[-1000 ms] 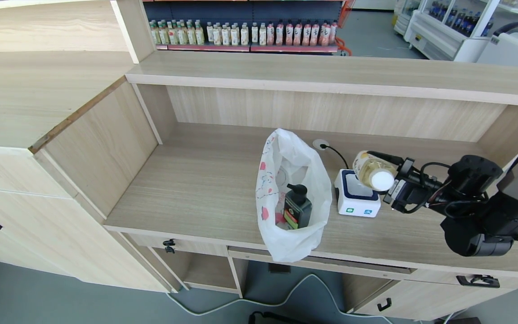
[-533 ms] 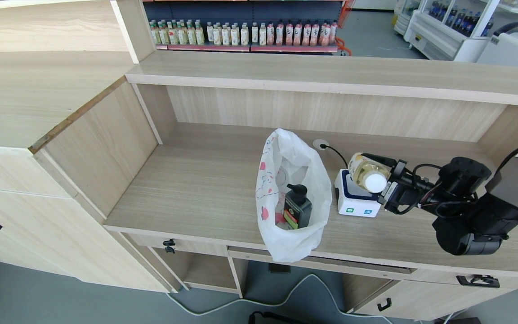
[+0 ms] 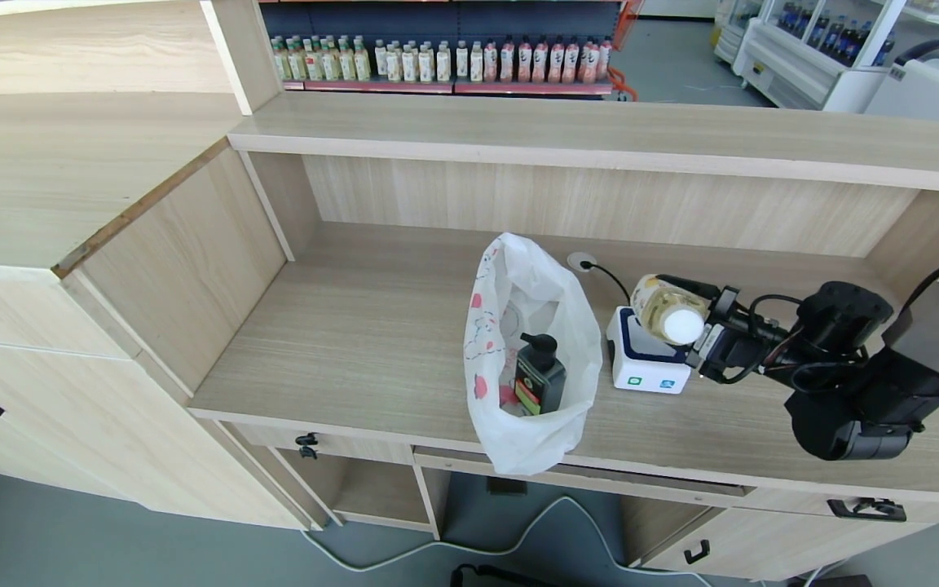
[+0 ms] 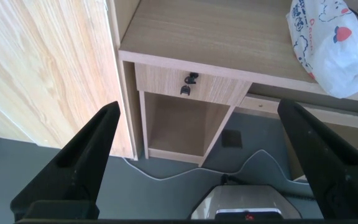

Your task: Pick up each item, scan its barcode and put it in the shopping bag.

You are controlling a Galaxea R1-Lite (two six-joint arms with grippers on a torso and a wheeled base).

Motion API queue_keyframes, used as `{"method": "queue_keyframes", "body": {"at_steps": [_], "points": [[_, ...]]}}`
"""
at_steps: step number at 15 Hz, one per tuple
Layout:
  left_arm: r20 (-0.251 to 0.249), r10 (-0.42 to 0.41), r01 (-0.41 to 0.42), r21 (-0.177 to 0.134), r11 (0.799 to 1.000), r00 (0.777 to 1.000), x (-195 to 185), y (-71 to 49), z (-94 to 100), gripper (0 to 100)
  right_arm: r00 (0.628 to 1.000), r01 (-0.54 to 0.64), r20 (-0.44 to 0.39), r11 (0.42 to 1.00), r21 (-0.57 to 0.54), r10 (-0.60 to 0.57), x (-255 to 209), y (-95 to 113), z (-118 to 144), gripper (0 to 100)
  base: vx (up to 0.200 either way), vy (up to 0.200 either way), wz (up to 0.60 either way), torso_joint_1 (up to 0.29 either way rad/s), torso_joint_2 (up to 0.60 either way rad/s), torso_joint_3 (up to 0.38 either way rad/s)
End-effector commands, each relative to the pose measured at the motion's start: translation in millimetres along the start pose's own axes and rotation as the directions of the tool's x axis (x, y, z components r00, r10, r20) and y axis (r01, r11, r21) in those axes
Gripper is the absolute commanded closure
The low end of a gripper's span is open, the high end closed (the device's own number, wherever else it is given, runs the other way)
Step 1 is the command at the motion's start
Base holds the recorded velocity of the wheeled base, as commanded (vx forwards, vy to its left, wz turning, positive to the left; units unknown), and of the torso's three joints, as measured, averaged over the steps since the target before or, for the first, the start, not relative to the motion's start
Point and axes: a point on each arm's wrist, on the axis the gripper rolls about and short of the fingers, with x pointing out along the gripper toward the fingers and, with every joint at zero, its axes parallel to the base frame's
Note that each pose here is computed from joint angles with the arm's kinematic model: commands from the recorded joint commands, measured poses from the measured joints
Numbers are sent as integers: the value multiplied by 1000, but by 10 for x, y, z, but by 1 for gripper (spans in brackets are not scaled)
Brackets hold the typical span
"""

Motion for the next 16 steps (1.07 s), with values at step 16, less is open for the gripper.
{"method": "queue_keyframes", "body": {"at_steps": [16], "points": [[1,0,0,-1,1000,1000,-1,0,2,0,835,550,-504,323,770,-222,-734,-478,830,100,0,0,0,0,0,0]]}}
